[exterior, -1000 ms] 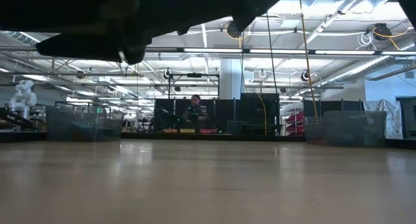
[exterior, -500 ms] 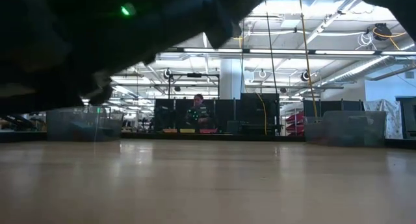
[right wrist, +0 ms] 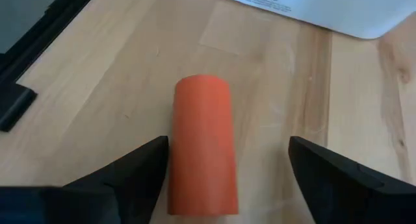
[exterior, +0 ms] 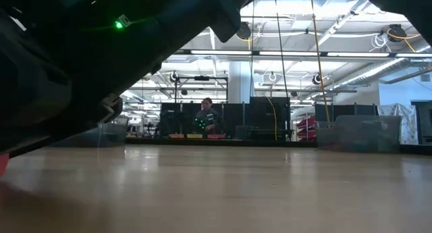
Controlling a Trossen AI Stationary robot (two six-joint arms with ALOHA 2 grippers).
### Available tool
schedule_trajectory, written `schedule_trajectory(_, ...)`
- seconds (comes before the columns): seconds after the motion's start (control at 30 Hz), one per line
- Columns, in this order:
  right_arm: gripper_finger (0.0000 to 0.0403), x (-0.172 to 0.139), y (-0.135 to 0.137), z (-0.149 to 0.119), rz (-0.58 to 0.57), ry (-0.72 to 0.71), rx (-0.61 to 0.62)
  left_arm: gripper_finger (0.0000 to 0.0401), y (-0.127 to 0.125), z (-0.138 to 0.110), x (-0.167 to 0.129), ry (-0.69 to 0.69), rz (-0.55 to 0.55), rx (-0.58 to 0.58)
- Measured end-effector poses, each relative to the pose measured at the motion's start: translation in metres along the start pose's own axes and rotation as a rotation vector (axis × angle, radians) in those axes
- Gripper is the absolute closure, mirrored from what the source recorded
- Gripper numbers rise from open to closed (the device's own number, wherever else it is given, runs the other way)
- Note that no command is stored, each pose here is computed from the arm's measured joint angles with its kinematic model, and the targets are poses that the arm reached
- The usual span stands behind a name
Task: Sort blocks by size
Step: Put the orange cylindrical block into the white bin
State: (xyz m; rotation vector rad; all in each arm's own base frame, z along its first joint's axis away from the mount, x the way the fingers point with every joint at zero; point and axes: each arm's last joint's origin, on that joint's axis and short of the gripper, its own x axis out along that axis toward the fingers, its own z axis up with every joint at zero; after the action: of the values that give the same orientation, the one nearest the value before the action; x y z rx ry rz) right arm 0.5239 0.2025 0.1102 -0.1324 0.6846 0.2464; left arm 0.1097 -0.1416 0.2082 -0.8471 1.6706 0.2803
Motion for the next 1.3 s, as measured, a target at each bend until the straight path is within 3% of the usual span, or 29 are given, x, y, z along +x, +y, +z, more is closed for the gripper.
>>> schedule_trajectory(0.33, 0.0242, 0.000, -0.003, -0.001, 0.003, 0.010, -0.016, 0.0168, -0.019, -0.004, -0.025, -0.158, -0.099, 0.104)
schedule_trajectory(0.47, 0.0280, 0.000, -0.004, -0.001, 0.000, 0.012, -0.024, 0.0168, -0.020, -0.005, -0.031, -0.193, -0.090, 0.144)
schedule_trajectory(0.73, 0.0278, -0.004, -0.007, 0.001, -0.010, 0.032, -0.048, 0.0168, -0.021, -0.001, -0.032, -0.315, -0.069, 0.282)
schedule_trajectory(1.03, 0.0287, -0.021, -0.027, 0.011, -0.075, 0.089, -0.059, 0.0168, -0.022, 0.004, -0.035, -0.520, -0.016, 0.441)
schedule_trajectory(1.17, 0.0284, -0.033, -0.034, 0.018, -0.171, 0.107, -0.084, 0.0168, -0.023, 0.005, -0.035, -0.570, 0.000, 0.478)
schedule_trajectory(1.3, 0.0286, -0.044, -0.038, 0.021, -0.338, 0.158, -0.158, 0.0168, -0.024, 0.006, -0.032, -0.580, 0.017, 0.486)
